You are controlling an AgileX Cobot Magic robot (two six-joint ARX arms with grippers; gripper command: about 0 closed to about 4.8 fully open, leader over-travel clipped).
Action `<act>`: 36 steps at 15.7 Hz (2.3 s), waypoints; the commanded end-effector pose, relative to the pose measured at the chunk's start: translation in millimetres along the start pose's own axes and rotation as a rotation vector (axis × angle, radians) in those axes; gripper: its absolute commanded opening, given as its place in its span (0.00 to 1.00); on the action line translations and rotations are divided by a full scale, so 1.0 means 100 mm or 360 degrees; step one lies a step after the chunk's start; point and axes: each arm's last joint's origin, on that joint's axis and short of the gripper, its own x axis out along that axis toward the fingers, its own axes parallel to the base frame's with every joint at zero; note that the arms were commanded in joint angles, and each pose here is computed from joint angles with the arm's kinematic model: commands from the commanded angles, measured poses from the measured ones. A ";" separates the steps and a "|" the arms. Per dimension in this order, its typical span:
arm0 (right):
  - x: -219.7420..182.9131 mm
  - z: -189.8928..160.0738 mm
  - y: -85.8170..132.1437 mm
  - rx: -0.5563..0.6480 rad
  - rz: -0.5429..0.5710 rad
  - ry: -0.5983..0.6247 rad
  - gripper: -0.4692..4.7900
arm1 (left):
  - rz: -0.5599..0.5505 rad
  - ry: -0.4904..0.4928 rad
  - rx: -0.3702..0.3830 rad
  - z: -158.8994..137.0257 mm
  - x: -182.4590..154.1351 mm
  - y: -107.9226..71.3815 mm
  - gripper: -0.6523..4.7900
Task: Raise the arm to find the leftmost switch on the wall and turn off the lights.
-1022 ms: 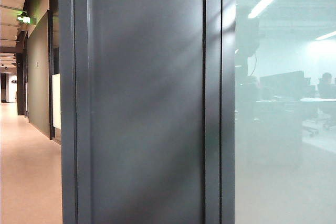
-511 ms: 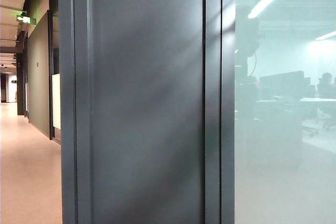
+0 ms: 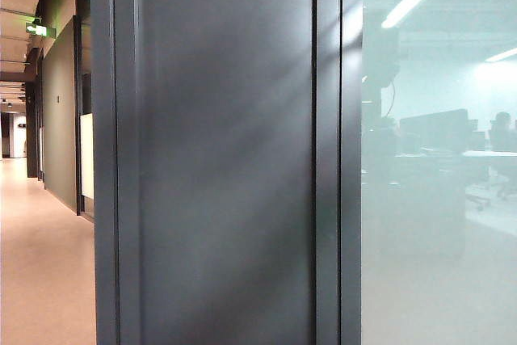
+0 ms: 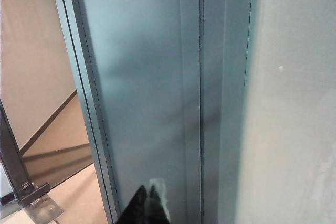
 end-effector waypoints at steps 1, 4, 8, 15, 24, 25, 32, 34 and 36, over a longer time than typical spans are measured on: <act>0.00 0.02 0.00 -0.0018 0.0005 -0.0023 0.09 | -0.0008 -0.0019 0.0005 0.02 0.00 0.00 0.11; 0.00 0.02 0.00 -0.0017 0.0005 -0.0022 0.09 | -0.0008 -0.0019 0.0005 0.02 0.00 0.00 0.11; -0.06 0.01 -0.03 -0.0105 -0.0217 -0.0014 0.09 | -0.0008 -0.0019 0.0005 0.02 0.00 0.00 0.11; -0.35 -0.44 -0.26 -0.0096 -0.1390 -0.0009 0.09 | -0.0008 -0.0018 0.0006 0.02 0.00 0.00 0.11; -0.29 -1.00 -0.35 -0.0076 -0.1294 -0.0077 0.09 | -0.0008 -0.0019 0.0006 0.02 0.00 0.00 0.11; -0.28 -1.04 -0.35 -0.0068 -0.1272 -0.0079 0.09 | -0.0008 -0.0018 0.0005 0.02 0.00 0.00 0.11; -0.24 -1.10 -0.30 -0.0040 -0.1178 -0.0006 0.09 | -0.0008 -0.0019 0.0005 0.02 0.00 0.00 0.11; -0.24 -1.10 -0.30 -0.0039 -0.1176 -0.0006 0.09 | -0.0008 -0.0019 0.0005 0.02 0.00 0.00 0.11; -0.24 -1.10 -0.30 -0.0039 -0.1177 -0.0006 0.09 | -0.0008 -0.0019 0.0006 0.02 0.00 0.00 0.11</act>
